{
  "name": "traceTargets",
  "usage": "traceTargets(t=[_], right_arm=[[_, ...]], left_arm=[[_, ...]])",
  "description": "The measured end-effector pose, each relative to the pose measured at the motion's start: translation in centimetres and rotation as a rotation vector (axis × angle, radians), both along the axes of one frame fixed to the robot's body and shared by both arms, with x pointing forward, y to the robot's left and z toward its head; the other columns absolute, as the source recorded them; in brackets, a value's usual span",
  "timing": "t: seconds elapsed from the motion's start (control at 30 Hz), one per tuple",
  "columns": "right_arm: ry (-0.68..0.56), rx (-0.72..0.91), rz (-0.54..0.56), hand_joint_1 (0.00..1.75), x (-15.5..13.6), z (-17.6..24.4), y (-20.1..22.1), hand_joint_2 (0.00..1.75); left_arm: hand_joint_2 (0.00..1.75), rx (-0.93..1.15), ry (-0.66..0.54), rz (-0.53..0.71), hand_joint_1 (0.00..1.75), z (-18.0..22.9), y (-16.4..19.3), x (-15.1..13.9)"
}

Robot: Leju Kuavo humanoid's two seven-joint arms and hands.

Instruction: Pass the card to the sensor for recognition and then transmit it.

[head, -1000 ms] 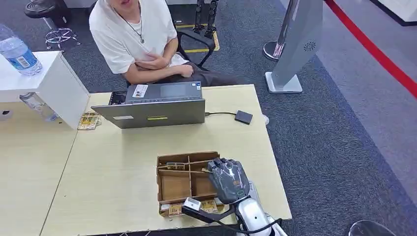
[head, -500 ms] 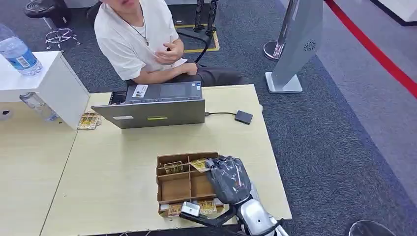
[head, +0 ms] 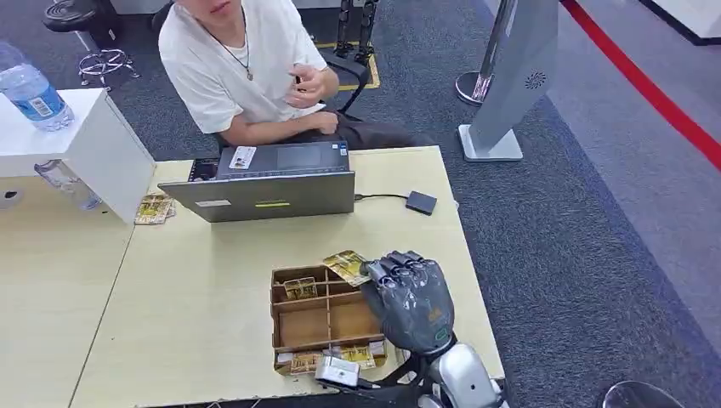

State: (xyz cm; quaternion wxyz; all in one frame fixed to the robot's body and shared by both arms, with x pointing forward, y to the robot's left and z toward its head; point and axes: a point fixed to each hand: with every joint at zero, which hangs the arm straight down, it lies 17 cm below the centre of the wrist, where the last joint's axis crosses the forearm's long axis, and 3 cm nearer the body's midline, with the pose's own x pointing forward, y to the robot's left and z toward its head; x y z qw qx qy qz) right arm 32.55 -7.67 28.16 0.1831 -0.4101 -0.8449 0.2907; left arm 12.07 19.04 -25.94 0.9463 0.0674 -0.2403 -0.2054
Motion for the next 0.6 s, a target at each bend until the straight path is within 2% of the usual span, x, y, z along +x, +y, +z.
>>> traceTargets(t=[0.3, 0.6], right_arm=[[-0.062, 0.057, -0.023, 1.75, 0.3, 2.6, -1.6, 1.75], [-0.078, 0.084, -0.082, 1.75, 2.5, 3.4, -3.9, 1.75]], left_arm=[[0.0, 0.001, 0.0, -0.006, 0.0, 0.0, -0.2, 0.0], [0.0, 0.002, -0.004, -0.031, 0.0, 0.1, -0.4, 0.1]])
